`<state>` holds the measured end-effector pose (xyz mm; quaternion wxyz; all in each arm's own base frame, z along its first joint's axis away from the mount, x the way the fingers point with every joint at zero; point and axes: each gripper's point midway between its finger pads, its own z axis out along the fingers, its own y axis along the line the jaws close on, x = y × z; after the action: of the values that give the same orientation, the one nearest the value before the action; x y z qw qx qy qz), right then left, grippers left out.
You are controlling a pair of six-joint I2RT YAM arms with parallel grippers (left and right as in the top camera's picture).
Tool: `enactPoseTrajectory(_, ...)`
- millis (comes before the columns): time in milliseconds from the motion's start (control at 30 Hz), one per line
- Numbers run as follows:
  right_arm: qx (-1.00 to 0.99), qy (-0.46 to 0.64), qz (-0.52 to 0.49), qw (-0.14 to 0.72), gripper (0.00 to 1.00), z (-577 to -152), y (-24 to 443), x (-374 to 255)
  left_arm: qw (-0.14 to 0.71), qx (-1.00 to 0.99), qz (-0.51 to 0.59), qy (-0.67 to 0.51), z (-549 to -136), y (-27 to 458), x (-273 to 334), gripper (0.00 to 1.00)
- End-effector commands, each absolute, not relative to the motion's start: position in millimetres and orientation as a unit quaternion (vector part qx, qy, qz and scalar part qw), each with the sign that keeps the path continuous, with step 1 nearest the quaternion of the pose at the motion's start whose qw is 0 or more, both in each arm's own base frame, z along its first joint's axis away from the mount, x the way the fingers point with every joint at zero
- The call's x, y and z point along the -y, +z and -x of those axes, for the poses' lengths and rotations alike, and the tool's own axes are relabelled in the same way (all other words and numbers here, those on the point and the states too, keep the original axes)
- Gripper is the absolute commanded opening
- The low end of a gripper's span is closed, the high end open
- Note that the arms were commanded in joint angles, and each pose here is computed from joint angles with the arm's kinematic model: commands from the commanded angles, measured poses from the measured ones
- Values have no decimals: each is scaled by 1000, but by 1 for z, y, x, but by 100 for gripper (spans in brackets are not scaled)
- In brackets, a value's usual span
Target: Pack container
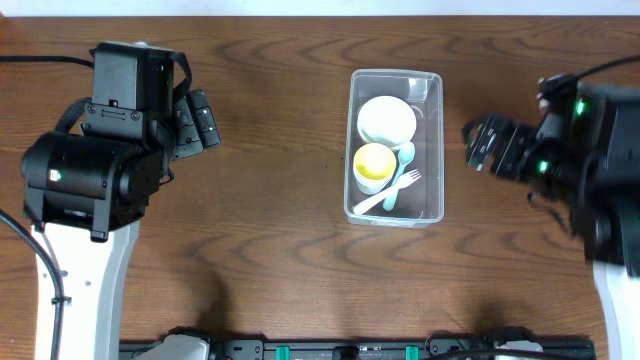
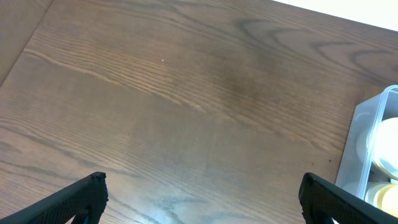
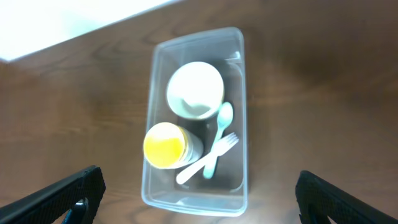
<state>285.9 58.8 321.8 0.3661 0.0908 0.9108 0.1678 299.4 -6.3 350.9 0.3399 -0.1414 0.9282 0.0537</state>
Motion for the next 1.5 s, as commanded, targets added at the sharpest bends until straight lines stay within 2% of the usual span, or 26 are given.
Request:
enactPoseTrajectory(0, -905, 72, -76, 413, 99, -278, 317, -36, 338, -929, 140, 63, -299, 350, 3, 98)
enactPoseTrajectory(167, -858, 70, 27, 508, 99, -279, 304, -44, 338, -929, 140, 63, -299, 350, 3, 98)
enactPoseTrajectory(267, -834, 68, 80, 541, 99, -272, 280, -49, 338, -929, 140, 63, -299, 350, 3, 98)
enactPoseTrajectory(533, -850, 49, 66, 521, 99, -241, 181, -33, 338, -929, 140, 63, -299, 350, 3, 98)
enactPoseTrajectory(767, -840, 49, 65, 537, 99, -227, 134, -31, 338, -929, 140, 63, -299, 350, 3, 98)
enactPoseTrajectory(1067, -828, 48, 65, 555, 99, -222, 113, -31, 338, -929, 140, 63, -299, 350, 3, 98)
enactPoseTrajectory(1467, -811, 50, 62, 580, 99, -222, 125, -31, 338, -929, 140, 63, -299, 350, 3, 98)
